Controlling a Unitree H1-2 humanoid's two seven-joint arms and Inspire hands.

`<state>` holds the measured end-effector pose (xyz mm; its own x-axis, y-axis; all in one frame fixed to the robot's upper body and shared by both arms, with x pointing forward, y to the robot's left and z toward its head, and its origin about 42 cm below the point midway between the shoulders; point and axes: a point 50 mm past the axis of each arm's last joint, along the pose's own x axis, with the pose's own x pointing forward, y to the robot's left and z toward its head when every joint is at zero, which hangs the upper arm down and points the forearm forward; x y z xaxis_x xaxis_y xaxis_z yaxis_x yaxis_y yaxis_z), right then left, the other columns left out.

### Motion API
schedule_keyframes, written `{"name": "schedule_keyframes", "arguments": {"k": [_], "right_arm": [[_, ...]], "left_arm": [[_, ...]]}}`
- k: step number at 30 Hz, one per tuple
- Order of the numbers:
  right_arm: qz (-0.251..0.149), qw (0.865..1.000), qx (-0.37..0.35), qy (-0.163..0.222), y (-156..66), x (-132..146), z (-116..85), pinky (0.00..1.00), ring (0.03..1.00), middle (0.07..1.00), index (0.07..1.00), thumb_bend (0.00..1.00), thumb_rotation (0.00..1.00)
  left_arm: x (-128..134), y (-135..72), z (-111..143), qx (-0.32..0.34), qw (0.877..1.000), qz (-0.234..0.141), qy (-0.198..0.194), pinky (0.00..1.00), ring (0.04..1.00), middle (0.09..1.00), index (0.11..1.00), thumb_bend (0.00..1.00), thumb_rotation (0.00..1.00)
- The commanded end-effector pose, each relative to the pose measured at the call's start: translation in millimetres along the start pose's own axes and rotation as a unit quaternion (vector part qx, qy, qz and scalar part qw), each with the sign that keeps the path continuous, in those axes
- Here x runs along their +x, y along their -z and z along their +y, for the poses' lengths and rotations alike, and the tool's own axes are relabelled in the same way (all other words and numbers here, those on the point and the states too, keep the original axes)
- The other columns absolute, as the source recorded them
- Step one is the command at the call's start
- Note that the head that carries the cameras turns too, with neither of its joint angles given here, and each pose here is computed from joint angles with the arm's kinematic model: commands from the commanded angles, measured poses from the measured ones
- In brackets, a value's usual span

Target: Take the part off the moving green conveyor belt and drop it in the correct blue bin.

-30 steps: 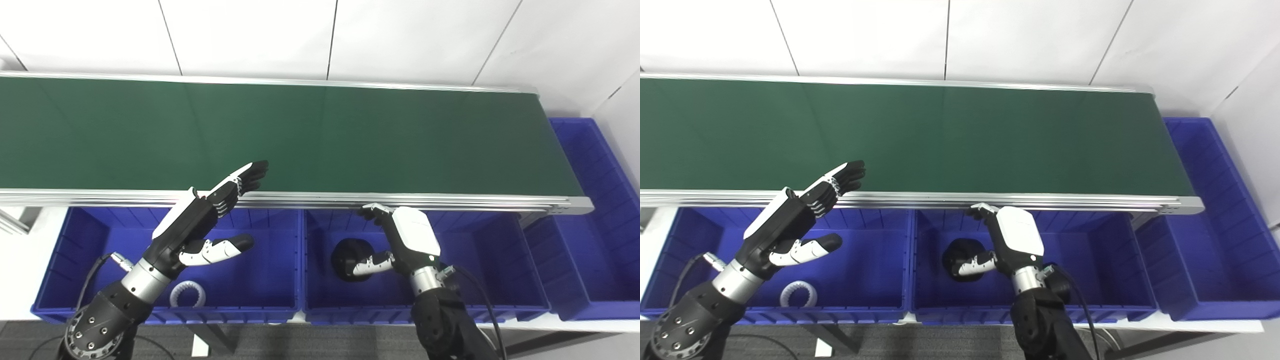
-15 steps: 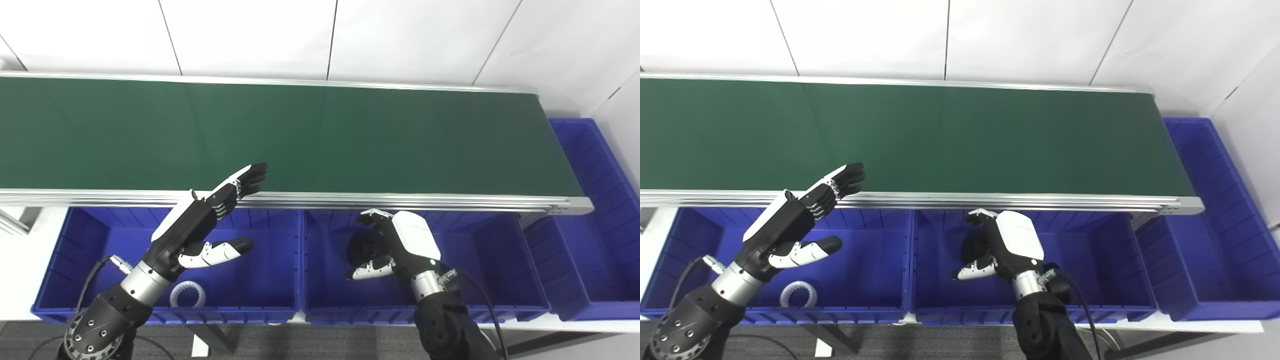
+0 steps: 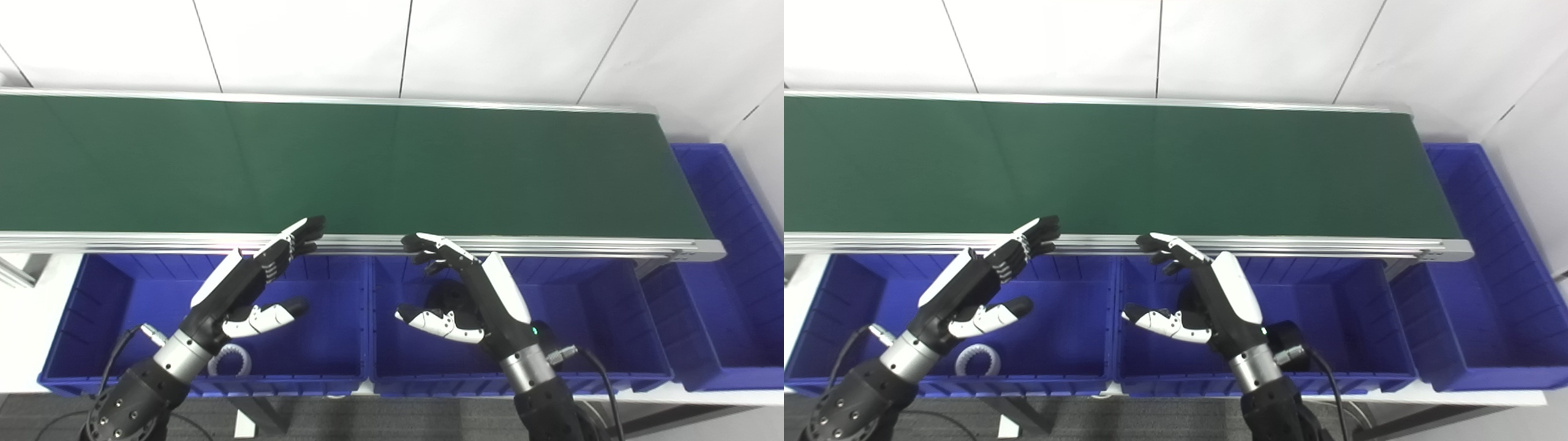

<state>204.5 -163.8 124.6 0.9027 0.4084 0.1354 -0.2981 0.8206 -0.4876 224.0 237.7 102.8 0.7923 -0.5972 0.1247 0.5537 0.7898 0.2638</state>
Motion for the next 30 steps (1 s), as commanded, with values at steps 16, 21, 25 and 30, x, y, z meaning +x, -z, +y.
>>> {"name": "schedule_keyframes", "arguments": {"k": [16,21,25,30], "right_arm": [[-0.032,0.998,0.019,-0.055,7.5,-17.5,12.4,0.9,0.954,0.979,0.96,0.44,0.98],[-0.043,0.998,0.012,-0.044,16.1,-18.5,16.3,0.89,0.956,0.983,0.954,0.43,0.96],[-0.047,0.998,0.007,-0.037,13.5,-15.3,13.1,0.92,0.979,0.999,0.956,0.43,0.97],[-0.053,0.998,-0.004,-0.038,11.4,-11.7,10.9,0.94,0.986,1.0,0.977,0.4,0.97]], "left_arm": [[-16.7,6.8,-10.9,0.027,0.999,-0.023,0.004,0.9,0.953,0.976,0.962,0.46,0.64],[-14.4,12.7,-10.4,0.037,0.999,-0.011,0.001,0.86,0.931,0.962,0.946,0.47,0.59],[-8.2,8.5,-6.2,0.041,0.999,-0.023,-0.002,0.85,0.927,0.956,0.933,0.47,0.54],[-6.4,6.2,-4.4,0.039,0.999,-0.029,-0.002,0.87,0.935,0.965,0.946,0.47,0.56]]}}
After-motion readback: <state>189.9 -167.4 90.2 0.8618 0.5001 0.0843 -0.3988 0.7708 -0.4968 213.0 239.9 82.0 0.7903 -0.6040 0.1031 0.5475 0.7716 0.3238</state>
